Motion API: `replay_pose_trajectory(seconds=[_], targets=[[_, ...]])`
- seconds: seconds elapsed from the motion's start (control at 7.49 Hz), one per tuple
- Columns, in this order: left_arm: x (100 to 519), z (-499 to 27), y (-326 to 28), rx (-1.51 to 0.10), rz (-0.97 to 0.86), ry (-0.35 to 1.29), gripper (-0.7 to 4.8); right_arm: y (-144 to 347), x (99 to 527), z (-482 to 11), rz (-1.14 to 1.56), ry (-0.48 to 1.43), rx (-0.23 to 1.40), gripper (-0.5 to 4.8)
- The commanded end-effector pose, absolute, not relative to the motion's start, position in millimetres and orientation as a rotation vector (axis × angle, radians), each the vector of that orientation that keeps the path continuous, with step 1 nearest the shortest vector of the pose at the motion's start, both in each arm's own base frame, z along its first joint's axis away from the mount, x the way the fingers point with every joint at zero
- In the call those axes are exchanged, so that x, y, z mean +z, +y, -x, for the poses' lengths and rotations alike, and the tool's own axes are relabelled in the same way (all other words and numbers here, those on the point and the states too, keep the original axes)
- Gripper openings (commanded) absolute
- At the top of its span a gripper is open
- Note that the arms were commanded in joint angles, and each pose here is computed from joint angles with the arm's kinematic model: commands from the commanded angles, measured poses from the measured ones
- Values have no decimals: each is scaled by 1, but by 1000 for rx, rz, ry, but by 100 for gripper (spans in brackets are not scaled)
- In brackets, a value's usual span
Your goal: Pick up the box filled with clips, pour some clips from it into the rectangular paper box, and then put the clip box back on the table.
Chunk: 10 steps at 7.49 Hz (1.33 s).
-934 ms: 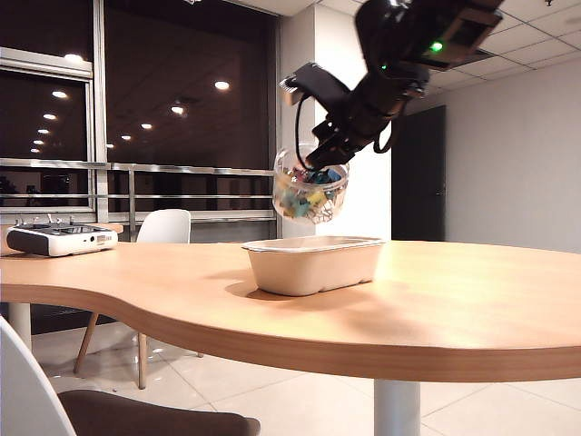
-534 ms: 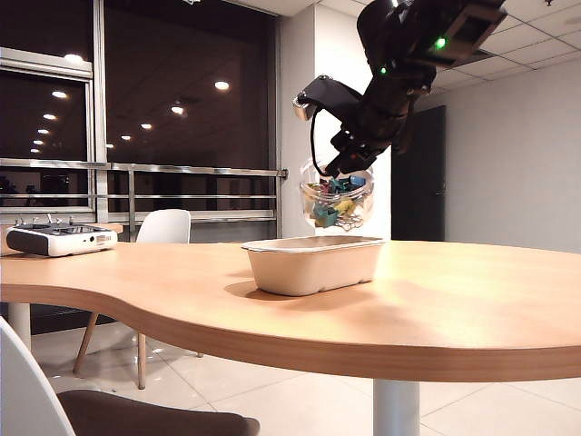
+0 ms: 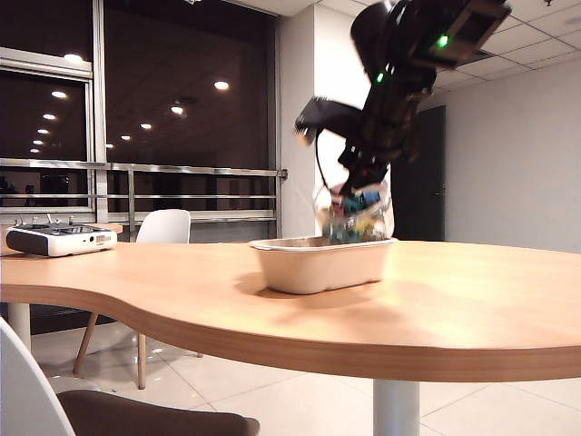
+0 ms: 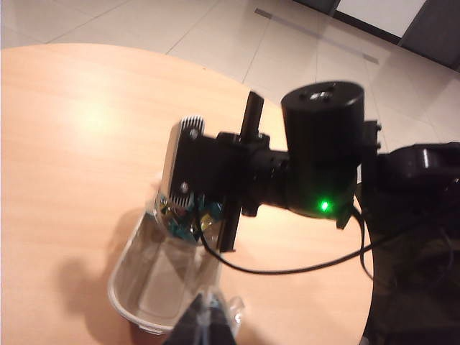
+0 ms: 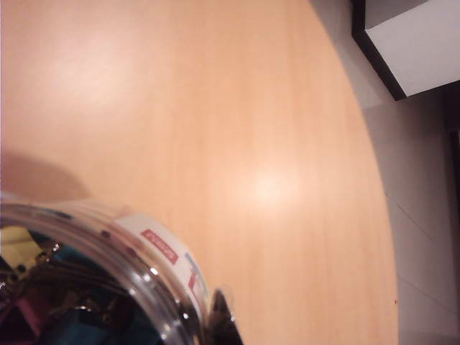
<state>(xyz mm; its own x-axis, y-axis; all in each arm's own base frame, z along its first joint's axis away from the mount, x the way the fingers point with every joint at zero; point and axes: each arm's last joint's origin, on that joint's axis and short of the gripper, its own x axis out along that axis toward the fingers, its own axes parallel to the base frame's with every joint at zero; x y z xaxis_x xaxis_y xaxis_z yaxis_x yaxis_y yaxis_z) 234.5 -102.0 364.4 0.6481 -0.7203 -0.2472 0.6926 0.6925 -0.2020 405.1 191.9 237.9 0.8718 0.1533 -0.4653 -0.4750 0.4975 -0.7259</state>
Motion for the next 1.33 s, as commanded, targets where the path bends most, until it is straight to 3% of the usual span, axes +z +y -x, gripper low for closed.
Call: replay_pose_trajectory(seconds=[0.13, 0.4, 0.67, 1.33], targets=[[368, -234, -102, -808, 87, 299, -6, 204, 259, -403, 1108, 215, 264, -5], [368, -234, -102, -808, 87, 295, -6, 206, 261, -403, 1186, 197, 234, -5], [369, -234, -102, -809, 87, 283, -6, 212, 240, -386, 1361, -46, 120, -5], [369, -234, -102, -809, 87, 283, -6, 213, 222, -377, 1464, -96, 160, -5]])
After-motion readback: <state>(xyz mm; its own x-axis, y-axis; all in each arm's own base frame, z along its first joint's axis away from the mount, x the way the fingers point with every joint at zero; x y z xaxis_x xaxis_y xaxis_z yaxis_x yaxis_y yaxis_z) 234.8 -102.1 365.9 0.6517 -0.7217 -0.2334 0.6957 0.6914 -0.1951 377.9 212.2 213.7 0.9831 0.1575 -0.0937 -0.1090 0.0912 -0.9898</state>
